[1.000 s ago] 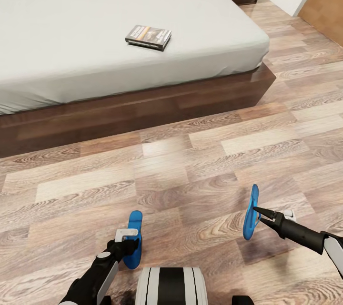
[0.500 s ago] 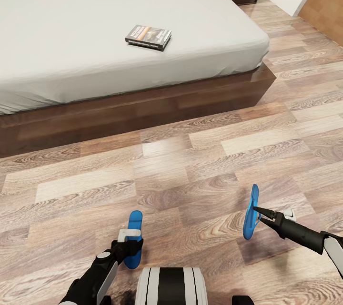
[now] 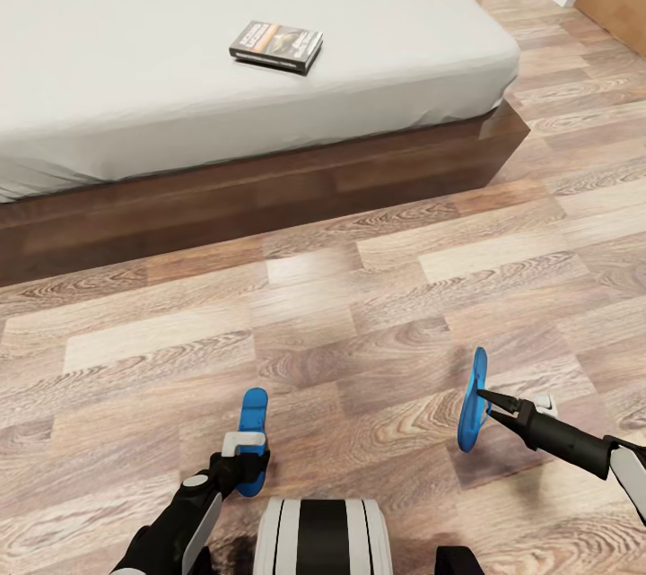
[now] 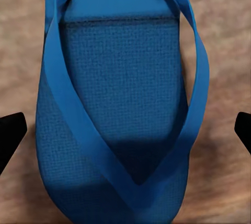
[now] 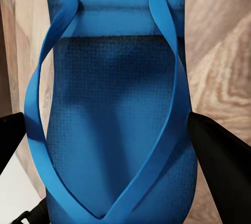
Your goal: In the bedroom, move the book from the bed onto either nightstand, and place the two sandals side by side next to the bed.
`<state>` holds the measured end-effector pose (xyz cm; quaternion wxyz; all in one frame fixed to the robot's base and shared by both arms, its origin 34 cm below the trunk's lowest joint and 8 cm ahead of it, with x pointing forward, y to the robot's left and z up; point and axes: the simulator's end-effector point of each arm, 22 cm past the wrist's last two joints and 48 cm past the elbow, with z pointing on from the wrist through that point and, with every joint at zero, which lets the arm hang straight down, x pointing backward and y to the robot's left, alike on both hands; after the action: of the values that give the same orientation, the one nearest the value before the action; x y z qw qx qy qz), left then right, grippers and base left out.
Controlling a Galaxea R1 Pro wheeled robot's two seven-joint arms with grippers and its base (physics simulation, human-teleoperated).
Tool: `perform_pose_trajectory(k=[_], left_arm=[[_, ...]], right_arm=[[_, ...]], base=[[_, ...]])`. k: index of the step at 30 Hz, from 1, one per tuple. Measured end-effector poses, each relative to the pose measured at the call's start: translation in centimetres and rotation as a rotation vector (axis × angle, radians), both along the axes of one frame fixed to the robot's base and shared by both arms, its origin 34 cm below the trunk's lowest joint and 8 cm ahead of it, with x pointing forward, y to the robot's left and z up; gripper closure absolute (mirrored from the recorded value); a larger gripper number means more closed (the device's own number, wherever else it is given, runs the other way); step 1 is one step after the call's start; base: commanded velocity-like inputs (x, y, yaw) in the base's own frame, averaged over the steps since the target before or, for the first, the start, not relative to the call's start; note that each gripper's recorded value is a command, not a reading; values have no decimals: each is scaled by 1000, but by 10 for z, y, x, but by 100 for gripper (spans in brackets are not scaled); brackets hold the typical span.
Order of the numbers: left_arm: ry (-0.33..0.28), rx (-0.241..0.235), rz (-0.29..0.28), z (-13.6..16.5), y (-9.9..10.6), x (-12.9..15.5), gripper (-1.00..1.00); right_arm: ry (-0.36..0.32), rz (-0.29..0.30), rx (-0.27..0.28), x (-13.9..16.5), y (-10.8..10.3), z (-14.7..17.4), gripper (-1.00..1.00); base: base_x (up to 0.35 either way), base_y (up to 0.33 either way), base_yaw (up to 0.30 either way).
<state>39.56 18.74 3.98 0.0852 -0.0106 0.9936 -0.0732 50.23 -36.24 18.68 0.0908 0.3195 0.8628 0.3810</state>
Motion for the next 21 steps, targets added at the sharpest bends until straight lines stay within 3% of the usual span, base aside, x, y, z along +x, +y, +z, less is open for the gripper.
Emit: perform_pose_trajectory(k=[21], left_arm=[[20, 0, 0, -7, 0, -9, -100]], right_arm=[[19, 1, 0, -6, 0, -9, 100]], base=[[0, 0, 0]])
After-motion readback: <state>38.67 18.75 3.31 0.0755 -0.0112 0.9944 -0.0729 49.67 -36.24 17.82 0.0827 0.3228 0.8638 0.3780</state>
